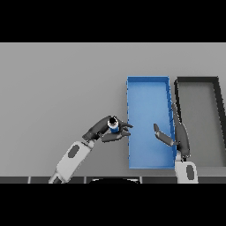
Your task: Pick up the blue pipe and place it into the blue bin.
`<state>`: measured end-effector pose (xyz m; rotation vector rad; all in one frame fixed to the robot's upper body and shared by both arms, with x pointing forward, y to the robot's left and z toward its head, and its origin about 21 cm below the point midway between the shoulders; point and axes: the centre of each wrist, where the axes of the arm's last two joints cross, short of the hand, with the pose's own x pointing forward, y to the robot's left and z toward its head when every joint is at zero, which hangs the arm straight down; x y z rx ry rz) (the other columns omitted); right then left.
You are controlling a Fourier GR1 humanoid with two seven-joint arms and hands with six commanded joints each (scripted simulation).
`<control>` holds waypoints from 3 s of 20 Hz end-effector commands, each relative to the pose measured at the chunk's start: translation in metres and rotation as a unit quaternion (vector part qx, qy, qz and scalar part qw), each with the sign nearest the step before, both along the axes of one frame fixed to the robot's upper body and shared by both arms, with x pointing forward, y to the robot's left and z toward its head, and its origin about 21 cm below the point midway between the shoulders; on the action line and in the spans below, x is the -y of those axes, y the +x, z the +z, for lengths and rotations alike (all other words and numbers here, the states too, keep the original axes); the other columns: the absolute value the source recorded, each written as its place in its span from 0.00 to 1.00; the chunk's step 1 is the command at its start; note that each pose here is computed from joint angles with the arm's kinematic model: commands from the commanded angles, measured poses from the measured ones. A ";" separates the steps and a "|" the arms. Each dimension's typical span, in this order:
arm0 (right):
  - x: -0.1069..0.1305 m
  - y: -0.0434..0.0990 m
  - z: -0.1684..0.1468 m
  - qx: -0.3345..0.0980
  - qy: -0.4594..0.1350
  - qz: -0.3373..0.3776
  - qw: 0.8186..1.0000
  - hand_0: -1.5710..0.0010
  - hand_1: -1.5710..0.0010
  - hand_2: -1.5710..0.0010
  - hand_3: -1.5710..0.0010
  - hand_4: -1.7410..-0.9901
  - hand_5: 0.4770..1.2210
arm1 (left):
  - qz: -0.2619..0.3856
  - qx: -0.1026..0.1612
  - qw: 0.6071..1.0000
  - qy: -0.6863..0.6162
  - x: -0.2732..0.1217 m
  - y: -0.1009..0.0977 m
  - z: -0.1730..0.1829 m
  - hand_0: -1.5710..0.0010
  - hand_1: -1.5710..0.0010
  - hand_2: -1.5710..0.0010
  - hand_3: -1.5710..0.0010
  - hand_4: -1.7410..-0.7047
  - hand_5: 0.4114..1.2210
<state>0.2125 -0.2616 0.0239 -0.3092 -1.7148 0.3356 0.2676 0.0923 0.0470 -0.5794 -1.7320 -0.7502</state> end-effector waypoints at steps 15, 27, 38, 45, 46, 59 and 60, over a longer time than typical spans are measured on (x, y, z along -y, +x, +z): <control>-0.051 0.037 0.138 -0.020 0.014 0.372 0.928 1.00 1.00 0.97 1.00 0.59 0.11 | 0.003 0.004 1.000 0.014 -0.001 0.001 0.008 0.00 0.00 0.00 0.00 0.26 1.00; -0.122 0.067 0.162 -0.039 -0.049 0.480 0.875 0.99 0.98 0.95 1.00 0.73 0.07 | -0.013 -0.015 1.000 0.009 -0.001 0.006 0.000 0.00 0.00 0.00 0.00 0.26 1.00; -0.156 0.082 0.162 -0.046 -0.049 0.523 0.850 0.28 0.28 0.27 0.39 0.25 0.16 | -0.003 -0.031 0.999 0.028 -0.004 0.005 0.004 0.00 0.00 0.00 0.04 0.08 1.00; -0.162 0.073 0.158 -0.018 -0.028 0.542 0.840 0.06 0.06 0.06 0.11 0.06 0.80 | -0.023 -0.036 0.999 -0.011 -0.003 0.005 0.001 0.00 0.00 0.00 0.09 0.02 1.00; -0.163 0.073 0.157 -0.010 -0.025 0.544 0.839 0.05 0.05 0.05 0.09 0.05 0.84 | -0.021 -0.035 0.999 -0.004 -0.005 0.007 0.003 0.00 0.00 0.00 0.09 0.02 1.00; -0.167 0.065 0.158 -0.026 -0.014 0.510 0.860 0.00 0.00 0.00 0.00 0.00 0.99 | -0.019 0.010 0.997 0.075 -0.010 0.012 0.004 0.76 0.78 0.78 0.81 0.63 0.76; -0.167 0.064 0.155 -0.026 -0.013 0.509 0.860 0.00 0.00 0.00 0.00 0.00 0.99 | -0.013 -0.001 0.997 0.077 -0.010 0.010 0.004 0.80 0.82 0.83 0.84 0.67 0.65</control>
